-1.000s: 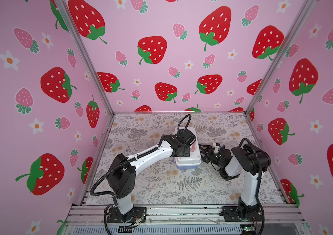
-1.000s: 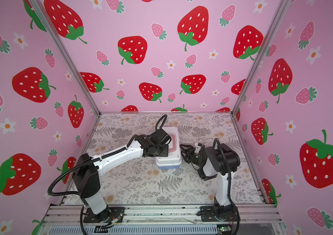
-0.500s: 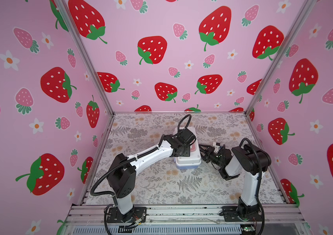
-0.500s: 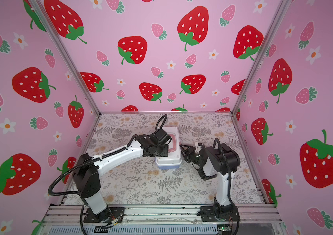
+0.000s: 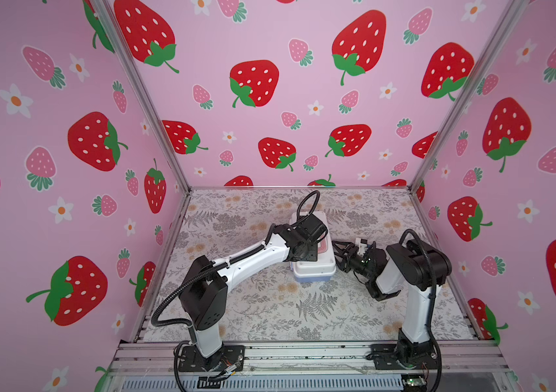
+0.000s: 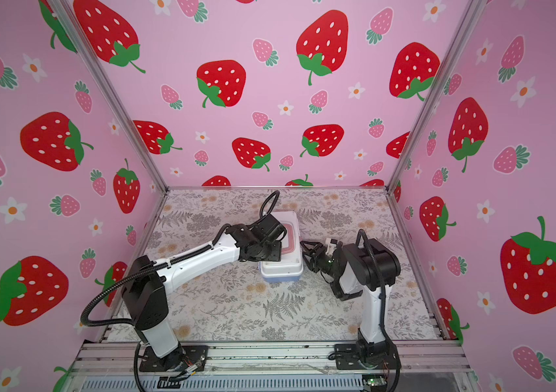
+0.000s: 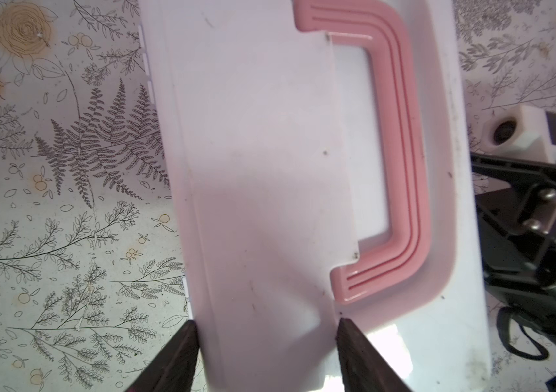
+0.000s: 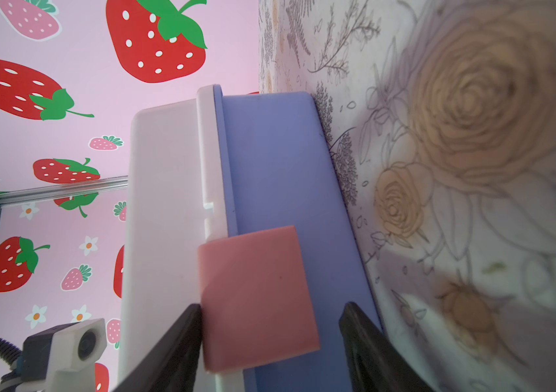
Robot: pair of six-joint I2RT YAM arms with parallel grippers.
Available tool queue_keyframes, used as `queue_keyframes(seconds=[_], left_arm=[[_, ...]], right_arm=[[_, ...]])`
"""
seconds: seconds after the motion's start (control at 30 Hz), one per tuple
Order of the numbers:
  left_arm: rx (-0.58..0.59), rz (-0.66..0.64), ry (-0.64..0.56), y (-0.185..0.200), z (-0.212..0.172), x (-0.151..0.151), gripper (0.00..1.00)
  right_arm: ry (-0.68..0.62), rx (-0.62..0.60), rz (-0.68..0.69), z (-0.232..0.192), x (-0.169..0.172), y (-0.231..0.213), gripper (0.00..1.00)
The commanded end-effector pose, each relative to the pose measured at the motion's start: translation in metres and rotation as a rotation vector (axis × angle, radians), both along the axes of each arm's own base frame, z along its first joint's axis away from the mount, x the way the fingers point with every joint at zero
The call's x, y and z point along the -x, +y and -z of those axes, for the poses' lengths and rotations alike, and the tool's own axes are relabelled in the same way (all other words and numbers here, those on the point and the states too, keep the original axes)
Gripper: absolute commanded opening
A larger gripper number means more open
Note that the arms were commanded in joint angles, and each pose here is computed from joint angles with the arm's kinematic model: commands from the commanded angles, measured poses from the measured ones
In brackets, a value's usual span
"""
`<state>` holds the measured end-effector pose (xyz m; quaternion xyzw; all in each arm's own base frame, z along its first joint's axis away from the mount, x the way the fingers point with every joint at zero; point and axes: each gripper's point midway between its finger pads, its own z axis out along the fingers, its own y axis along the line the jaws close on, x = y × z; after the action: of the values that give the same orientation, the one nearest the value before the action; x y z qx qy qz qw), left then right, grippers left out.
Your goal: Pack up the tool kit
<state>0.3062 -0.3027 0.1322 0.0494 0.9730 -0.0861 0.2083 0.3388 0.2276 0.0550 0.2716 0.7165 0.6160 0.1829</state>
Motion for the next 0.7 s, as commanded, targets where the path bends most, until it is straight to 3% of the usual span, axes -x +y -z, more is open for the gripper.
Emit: queue_keyframes(seconds=[0.0,0.4,0.53,0.6,0.67], left_arm=[[-0.051,0.105,0.210,-0.017,0.073,0.038,0.66],[-0.047,0.110,0.210,-0.020,0.072,0.037,0.66],[-0.047,0.111,0.210,-0.021,0.072,0.036,0.66],[-0.049,0.112,0.215,-0.022,0.073,0.037,0.66],[-0.047,0.113,0.214,-0.023,0.072,0.036,0.66]], right_arm=[[0.088,0.017,0.032,0.031,0.017,-0.016,0.67],[0.060,0.007,0.059,0.018,0.005,-0.028,0.64],[0.043,0.023,0.051,0.015,0.002,-0.028,0.52],[0.025,0.028,0.049,0.011,0.001,-0.027,0.38],[0.015,0.035,0.041,0.008,-0.001,-0.025,0.32]])
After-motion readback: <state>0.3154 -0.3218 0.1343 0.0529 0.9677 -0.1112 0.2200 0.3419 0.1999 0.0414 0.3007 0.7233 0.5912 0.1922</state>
